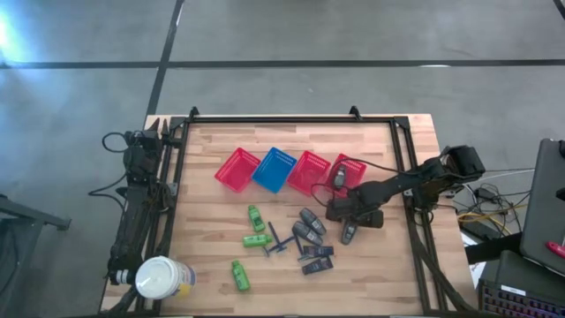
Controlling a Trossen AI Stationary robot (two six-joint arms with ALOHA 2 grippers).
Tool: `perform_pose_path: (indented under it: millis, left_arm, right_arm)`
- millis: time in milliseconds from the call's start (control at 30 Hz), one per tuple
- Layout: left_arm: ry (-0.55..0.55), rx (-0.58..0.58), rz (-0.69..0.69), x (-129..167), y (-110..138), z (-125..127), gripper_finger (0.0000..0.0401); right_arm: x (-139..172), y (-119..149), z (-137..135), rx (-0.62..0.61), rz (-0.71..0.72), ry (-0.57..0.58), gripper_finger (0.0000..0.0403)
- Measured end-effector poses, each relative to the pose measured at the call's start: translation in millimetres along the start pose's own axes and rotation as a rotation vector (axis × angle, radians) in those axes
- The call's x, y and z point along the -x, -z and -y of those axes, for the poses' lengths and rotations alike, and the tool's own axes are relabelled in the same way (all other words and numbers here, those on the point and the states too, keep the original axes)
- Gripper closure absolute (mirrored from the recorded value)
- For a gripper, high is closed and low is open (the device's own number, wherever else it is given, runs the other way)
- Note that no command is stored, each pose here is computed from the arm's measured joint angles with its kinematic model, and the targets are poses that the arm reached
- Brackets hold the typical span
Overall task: Pick & Place Travel size toiletries
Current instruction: Put the black deodorant into the right red bin
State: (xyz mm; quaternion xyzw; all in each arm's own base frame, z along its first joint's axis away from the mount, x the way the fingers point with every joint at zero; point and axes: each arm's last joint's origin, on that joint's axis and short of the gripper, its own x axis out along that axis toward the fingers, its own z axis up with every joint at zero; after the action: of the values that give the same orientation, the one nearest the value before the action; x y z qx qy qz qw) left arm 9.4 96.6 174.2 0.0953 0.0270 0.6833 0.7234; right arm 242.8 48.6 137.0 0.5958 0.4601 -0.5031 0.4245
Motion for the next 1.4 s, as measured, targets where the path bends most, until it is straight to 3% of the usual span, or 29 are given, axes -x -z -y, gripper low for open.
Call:
perform_pose_path:
  millis: [267, 400, 533, 733, 867, 1033, 1200, 1400]
  left_arm:
    - [0.0, 0.0, 0.0, 0.0, 0.1, 0.0, 0.0295]
    - [0.0, 0.0, 0.0, 0.0, 0.1, 0.0, 0.0295]
    - [0.0, 0.0, 0.0, 0.0, 0.1, 0.0, 0.0295]
    - [0.0, 0.0, 0.0, 0.0, 0.1, 0.0, 0.0295]
    - [0.0, 0.0, 0.0, 0.0, 0.0, 0.0, 0.0295]
    - [0.0, 0.0, 0.0, 0.0, 0.1, 0.0, 0.0295]
    - [0.0, 0.0, 0.0, 0.0, 0.1, 0.0, 0.0295]
    - [0.0, 0.0, 0.0, 0.0, 0.0, 0.0, 0.0295]
  right_arm:
    - [6.8, 0.6, 0.6, 0.048, -0.016, -0.034, 0.0208]
    - [19.1, 1.0, 2.5, 0.049, -0.023, -0.083, 0.0208]
    - [43.6, -0.1, 7.3, 0.009, -0.014, -0.205, 0.0208]
    - [91.1, -12.5, 20.1, -0.082, 0.14, -0.427, 0.0208]
    - [105.8, -39.7, 33.5, -0.151, 0.29, -0.36, 0.0208]
    - [114.8, -81.0, 30.2, -0.13, 0.37, -0.337, 0.0205]
    - [114.9, -117.9, 28.4, -0.108, 0.368, -0.271, 0.0204]
    - [108.7, -128.4, 20.9, -0.068, 0.326, -0.262, 0.0196]
